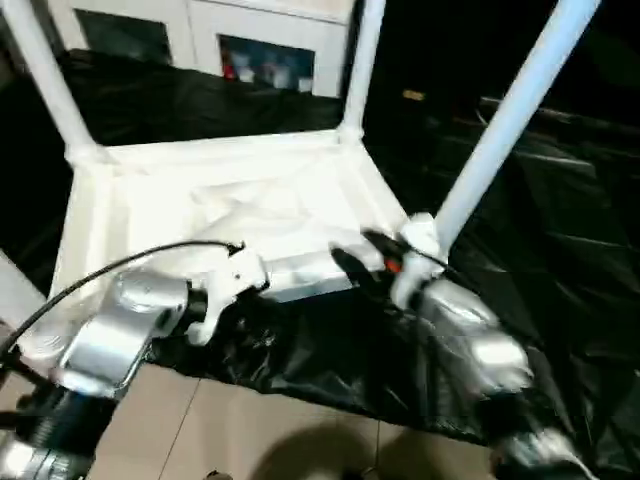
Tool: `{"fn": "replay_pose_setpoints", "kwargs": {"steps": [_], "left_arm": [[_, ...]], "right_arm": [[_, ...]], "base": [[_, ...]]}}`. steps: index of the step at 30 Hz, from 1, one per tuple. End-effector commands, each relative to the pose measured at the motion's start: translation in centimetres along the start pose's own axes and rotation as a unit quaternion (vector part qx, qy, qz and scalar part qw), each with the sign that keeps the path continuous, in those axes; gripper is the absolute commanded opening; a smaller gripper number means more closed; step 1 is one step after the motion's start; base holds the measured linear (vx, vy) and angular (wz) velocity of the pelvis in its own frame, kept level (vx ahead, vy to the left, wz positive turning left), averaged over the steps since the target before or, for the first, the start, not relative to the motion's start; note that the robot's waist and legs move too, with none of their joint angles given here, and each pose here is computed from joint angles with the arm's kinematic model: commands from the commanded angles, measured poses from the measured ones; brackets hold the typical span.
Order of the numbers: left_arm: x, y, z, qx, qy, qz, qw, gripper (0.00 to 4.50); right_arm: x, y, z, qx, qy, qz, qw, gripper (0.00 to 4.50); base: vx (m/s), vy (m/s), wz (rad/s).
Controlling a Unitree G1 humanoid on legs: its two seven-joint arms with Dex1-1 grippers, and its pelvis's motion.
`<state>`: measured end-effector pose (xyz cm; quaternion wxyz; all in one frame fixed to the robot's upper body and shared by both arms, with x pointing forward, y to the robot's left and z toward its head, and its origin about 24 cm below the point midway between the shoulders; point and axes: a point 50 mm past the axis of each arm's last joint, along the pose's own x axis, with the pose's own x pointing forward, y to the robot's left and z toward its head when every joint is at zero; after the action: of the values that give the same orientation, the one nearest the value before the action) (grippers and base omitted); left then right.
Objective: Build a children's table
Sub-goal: Rotate table base
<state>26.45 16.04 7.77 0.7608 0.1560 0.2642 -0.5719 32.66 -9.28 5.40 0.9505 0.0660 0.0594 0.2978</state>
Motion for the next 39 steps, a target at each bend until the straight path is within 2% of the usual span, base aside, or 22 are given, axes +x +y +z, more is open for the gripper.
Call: {"fn": "replay_pose_setpoints", "kwargs": {"steps": [1, 3, 5, 6, 7, 10, 13, 14, 16, 18, 20, 25, 28, 31, 32, 33, 34, 35, 36, 37, 38, 39], "left_arm": [[0.0, 0.1, -0.2, 0.007, 0.017, 0.021, 1.0, 2.32], [0.0, 0.2, -0.5, 0.008, 0.03, 0.037, 0.999, 2.4], [0.1, 0.7, -0.9, 0.014, 0.039, 0.074, 0.996, 2.64], [0.2, 1.2, -1.0, 0.015, 0.039, 0.111, 0.993, 2.71], [0.2, 1.3, -1.0, 0.015, 0.037, 0.122, 0.992, 2.76], [0.1, 1.5, -1.1, 0.015, 0.032, 0.146, 0.989, 3.15], [0.1, 1.5, -1.2, 0.014, 0.03, 0.161, 0.986, 3.21], [0.1, 1.6, -1.3, 0.013, 0.029, 0.174, 0.984, 3.21], [0.2, 1.7, -1.3, 0.014, 0.026, 0.187, 0.982, 3.45], [0.3, 2.0, -1.3, 0.018, 0.015, 0.21, 0.977, 3.58], [0.2, 2.2, -1.2, 0.025, 0.007, 0.223, 0.974, 3.87], [0.2, 2.4, -1.4, 0.023, -0.034, 0.268, 0.963, 4.15], [-0.1, 1.8, -1.6, 0.009, -0.083, 0.295, 0.952, 4.43], [-0.5, 1.0, -1.8, -0.015, -0.134, 0.334, 0.933, 4.48], [-0.7, 0.5, -1.9, -0.029, -0.159, 0.34, 0.927, 4.48], [-0.7, 0.4, -1.9, -0.032, -0.163, 0.341, 0.925, 4.48], [-0.9, 0.1, -2.0, -0.04, -0.174, 0.346, 0.921, 4.5], [-1.1, -0.3, -2.3, -0.049, -0.192, 0.356, 0.913, 4.5], [-1.8, -0.8, -3.0, -0.065, -0.217, 0.383, 0.895, 4.5], [-2.1, -1.0, -3.2, -0.07, -0.226, 0.394, 0.888, 4.5], [-3.0, -1.4, -4.0, -0.079, -0.248, 0.438, 0.86, 4.5], [-3.2, -1.5, -4.2, -0.079, -0.25, 0.448, 0.854, 4.5]], "right_arm": [[0.0, -1.6, -0.4, -0.002, 0.005, -0.077, 0.997, 3.74], [0.5, -1.9, -0.3, -0.003, 0.008, -0.101, 0.995, 3.74], [0.8, -2.9, 0.0, -0.005, 0.009, -0.144, 0.99, 3.74], [0.7, -4.2, 0.4, -0.006, 0.01, -0.189, 0.982, 3.74], [0.6, -4.8, 0.5, -0.008, 0.01, -0.202, 0.979, 3.74], [0.1, -6.1, 0.7, -0.017, 0.011, -0.231, 0.973, 3.74], [-0.3, -6.9, 0.9, -0.027, 0.011, -0.248, 0.968, 3.74], [-0.6, -7.7, 1.1, -0.035, 0.011, -0.263, 0.964, 3.74], [-1.1, -8.6, 1.3, -0.042, 0.01, -0.279, 0.959, 3.74], [-1.7, -10.2, 2.0, -0.051, 0.008, -0.309, 0.95, 3.74], [-2.2, -11.1, 2.4, -0.055, 0.007, -0.324, 0.945, 3.74], [-3.4, -12.9, 3.3, -0.064, 0.005, -0.355, 0.933, 3.74], [-3.7, -13.1, 3.4, -0.059, 0.0, -0.343, 0.938, 3.74], [-3.4, -12.3, 2.8, -0.035, -0.007, -0.291, 0.956, 3.74], [-3.3, -11.6, 2.3, -0.026, -0.008, -0.25, 0.968, 3.74], [-3.3, -11.5, 2.3, -0.024, -0.008, -0.242, 0.97, 3.74], [-3.3, -11.1, 2.0, -0.018, -0.01, -0.218, 0.976, 4.01], [-3.4, -10.7, 1.7, -0.024, -0.013, -0.201, 0.979, 4.01], [-3.8, -9.8, 1.3, -0.031, -0.028, -0.17, 0.985, 4.01], [-3.9, -9.4, 1.2, -0.03, -0.034, -0.159, 0.986, 4.11], [-4.5, -8.6, 0.9, -0.025, -0.05, -0.131, 0.99, 4.21], [-4.6, -8.5, 0.8, -0.024, -0.051, -0.129, 0.99, 4.41]], "base": [[0.0, 0.0, 0.0], [0.0, 0.0, 0.0], [0.0, 0.0, 0.0], [0.0, 0.0, 0.0], [0.0, 0.0, 0.0], [0.0, 0.0, 0.0], [0.0, 0.0, 0.0], [0.0, 0.0, 0.0], [0.0, 0.0, 0.0], [0.0, 0.0, 0.0], [0.0, 0.0, 0.0], [0.0, 0.0, 0.0], [0.0, 0.0, 0.0], [0.0, 0.0, 0.0], [0.0, 0.0, 0.0], [0.0, 0.0, 0.0], [0.0, 0.0, 0.0], [0.0, 0.0, 0.0], [0.0, 0.0, 0.0], [0.0, 0.0, 0.0], [0.0, 0.0, 0.0], [0.0, 0.0, 0.0]]}}
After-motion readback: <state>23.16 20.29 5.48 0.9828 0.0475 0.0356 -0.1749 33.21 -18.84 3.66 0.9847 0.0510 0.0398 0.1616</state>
